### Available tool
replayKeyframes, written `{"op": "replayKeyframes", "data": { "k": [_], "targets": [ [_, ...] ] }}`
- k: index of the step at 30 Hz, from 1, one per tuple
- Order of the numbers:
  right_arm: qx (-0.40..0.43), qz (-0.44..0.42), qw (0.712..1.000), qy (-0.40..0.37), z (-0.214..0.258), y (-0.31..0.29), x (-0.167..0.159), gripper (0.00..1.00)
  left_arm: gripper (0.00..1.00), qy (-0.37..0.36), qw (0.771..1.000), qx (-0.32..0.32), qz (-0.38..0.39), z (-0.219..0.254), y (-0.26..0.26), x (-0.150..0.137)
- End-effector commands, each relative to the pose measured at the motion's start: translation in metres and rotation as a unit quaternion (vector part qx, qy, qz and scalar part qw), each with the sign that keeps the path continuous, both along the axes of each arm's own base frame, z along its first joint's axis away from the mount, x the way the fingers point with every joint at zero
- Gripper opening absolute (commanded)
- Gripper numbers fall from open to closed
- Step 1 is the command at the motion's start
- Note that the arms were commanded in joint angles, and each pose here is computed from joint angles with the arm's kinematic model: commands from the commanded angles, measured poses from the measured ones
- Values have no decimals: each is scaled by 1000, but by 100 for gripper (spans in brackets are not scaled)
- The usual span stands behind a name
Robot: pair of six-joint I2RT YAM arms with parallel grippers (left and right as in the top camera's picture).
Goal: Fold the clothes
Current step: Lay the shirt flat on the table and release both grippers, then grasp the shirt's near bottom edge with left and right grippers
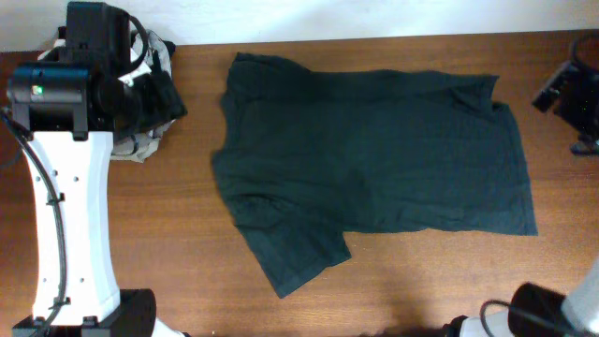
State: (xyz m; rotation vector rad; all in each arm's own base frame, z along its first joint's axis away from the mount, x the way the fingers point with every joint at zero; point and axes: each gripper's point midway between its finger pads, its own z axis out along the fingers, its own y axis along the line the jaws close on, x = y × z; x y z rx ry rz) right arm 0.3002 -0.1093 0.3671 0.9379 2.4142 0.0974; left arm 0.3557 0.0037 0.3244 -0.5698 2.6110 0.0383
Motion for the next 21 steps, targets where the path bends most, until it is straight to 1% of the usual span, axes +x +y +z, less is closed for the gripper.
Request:
{"op": "replayKeyframes", "data": {
  "k": [1,3,4,6,7,9,11,13,15,17,20,21],
  "targets": [
    [-7,-55,998,4,0,-10,-44,99,99,30,999,9,36,-6,4,-34],
    [-3,-64,998,27,-19,-13,-61,99,99,49,999,6,20,-23,-6,-45],
    [5,-72,996,49,-42,-15,-68,99,99,63,998,-13,5,-42,-17,-50],
    [22,-85,993,78,-78,-18,-71,99,99,90,991,-90,-29,-85,-48,-59],
    [32,-96,991,89,-94,-20,-71,99,99,115,983,-139,-45,-112,-66,-66],
    [45,-104,988,106,-130,-28,-66,99,99,180,965,-182,-62,-173,-88,-90],
    [50,-109,987,110,-152,-35,-60,99,99,222,952,-194,-85,-212,-105,-114],
    [55,-111,986,115,-171,-40,-54,99,99,228,948,-188,-118,-238,-121,-125],
    [63,-110,984,127,-185,-42,-50,99,99,229,949,-175,-125,-248,-131,-129],
    [73,-109,981,144,-195,-42,-48,99,99,240,952,-149,-114,-257,-130,-131],
    [81,-108,978,160,-208,-45,-44,99,99,289,941,-130,-120,-270,-130,-147],
    [84,-108,977,162,-212,-46,-41,99,99,312,933,-120,-132,-276,-131,-156]
  ]
}}
